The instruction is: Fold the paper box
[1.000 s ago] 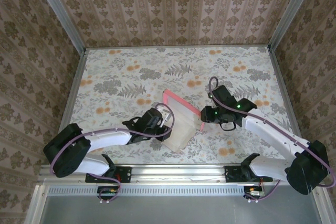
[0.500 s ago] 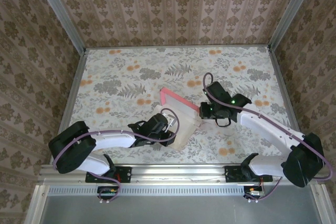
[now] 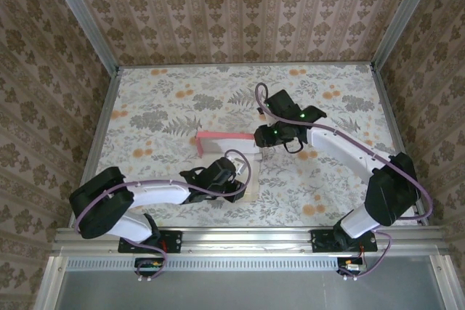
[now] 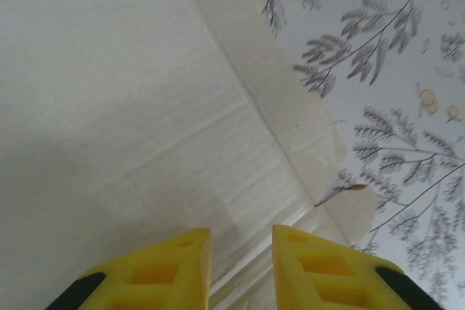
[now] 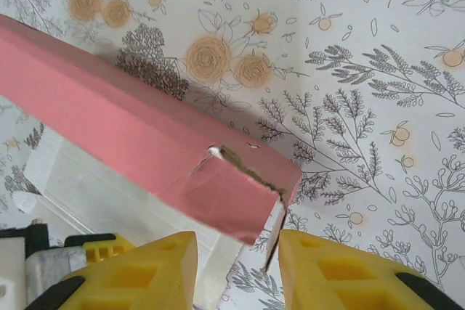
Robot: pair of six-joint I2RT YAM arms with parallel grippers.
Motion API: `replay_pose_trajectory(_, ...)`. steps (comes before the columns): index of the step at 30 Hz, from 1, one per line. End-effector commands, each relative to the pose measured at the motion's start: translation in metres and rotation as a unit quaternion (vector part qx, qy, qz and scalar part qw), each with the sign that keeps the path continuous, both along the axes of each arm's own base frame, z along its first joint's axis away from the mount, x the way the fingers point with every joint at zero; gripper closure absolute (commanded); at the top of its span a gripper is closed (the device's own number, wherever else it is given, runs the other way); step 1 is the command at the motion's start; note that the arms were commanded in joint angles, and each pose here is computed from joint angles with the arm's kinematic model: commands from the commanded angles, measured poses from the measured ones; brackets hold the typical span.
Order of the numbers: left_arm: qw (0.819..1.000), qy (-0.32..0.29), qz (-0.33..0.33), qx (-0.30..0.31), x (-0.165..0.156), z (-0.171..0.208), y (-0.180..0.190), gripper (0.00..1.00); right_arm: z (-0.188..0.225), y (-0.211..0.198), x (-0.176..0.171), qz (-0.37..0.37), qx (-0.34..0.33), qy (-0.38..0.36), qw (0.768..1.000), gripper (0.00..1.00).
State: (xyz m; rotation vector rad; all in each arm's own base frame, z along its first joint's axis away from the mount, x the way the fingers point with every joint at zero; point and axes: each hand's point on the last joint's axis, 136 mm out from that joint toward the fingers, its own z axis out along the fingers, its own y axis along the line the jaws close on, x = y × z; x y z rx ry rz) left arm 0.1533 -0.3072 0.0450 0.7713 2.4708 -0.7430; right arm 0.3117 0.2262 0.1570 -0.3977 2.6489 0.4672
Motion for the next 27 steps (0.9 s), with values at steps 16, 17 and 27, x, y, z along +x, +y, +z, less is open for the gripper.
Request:
replay_pose_trajectory(16, 0.999, 0.01, 0.005, 0.049, 0.016, -0.007, 0.041, 0.71, -0.011, -0.016, -0.026, -0.116, 0.099, 0.001, 0.988, 0.62)
replay_pose_trajectory(17, 0.999, 0.01, 0.006, 0.051, 0.016, -0.01, 0.042, 0.71, -0.014, -0.016, -0.025, -0.121, 0.106, -0.001, 0.987, 0.62)
replay_pose_trajectory(27, 0.997, 0.012, 0.021, 0.067, 0.019, -0.025, 0.047, 0.72, -0.029, -0.002, -0.009, -0.098, 0.106, -0.027, 0.989, 0.62)
